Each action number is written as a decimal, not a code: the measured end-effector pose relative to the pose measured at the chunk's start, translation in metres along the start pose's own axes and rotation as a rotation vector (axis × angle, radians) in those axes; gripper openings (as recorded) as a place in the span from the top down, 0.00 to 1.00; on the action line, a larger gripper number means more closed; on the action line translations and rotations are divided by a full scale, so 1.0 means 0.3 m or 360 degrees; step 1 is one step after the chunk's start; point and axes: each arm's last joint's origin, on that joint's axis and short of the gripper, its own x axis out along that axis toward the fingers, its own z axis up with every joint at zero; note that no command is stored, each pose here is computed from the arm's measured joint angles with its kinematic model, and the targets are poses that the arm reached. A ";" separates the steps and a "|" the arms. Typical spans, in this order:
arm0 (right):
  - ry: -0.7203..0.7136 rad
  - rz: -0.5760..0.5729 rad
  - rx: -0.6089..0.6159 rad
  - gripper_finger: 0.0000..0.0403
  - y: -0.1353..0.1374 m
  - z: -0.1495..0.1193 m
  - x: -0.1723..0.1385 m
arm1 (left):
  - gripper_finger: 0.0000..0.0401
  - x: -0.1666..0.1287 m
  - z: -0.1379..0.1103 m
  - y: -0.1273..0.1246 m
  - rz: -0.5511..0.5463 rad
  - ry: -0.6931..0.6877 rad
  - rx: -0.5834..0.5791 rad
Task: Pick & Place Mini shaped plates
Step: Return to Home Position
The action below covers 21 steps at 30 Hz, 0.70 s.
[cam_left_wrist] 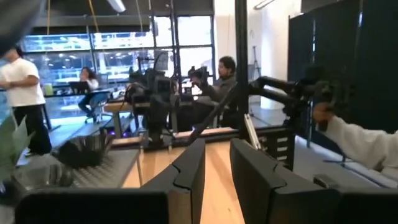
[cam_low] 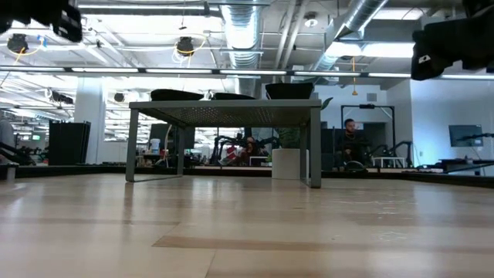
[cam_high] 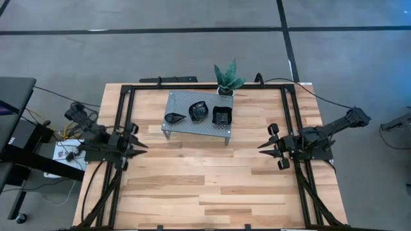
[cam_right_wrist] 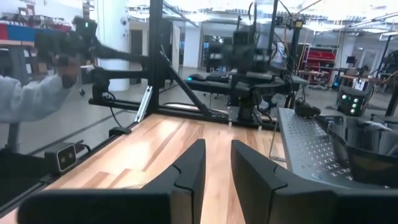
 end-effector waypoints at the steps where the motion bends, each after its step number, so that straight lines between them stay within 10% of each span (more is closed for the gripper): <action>1: -0.0007 -0.0001 -0.0001 0.82 -0.001 0.001 -0.001 | 0.81 0.005 -0.022 -0.004 0.0013 -0.0006 -0.0002; 21: 0.0040 -0.0043 -0.0007 0.82 -0.004 0.003 -0.002 | 0.81 0.030 -0.099 0.030 0.0297 -0.0167 0.0055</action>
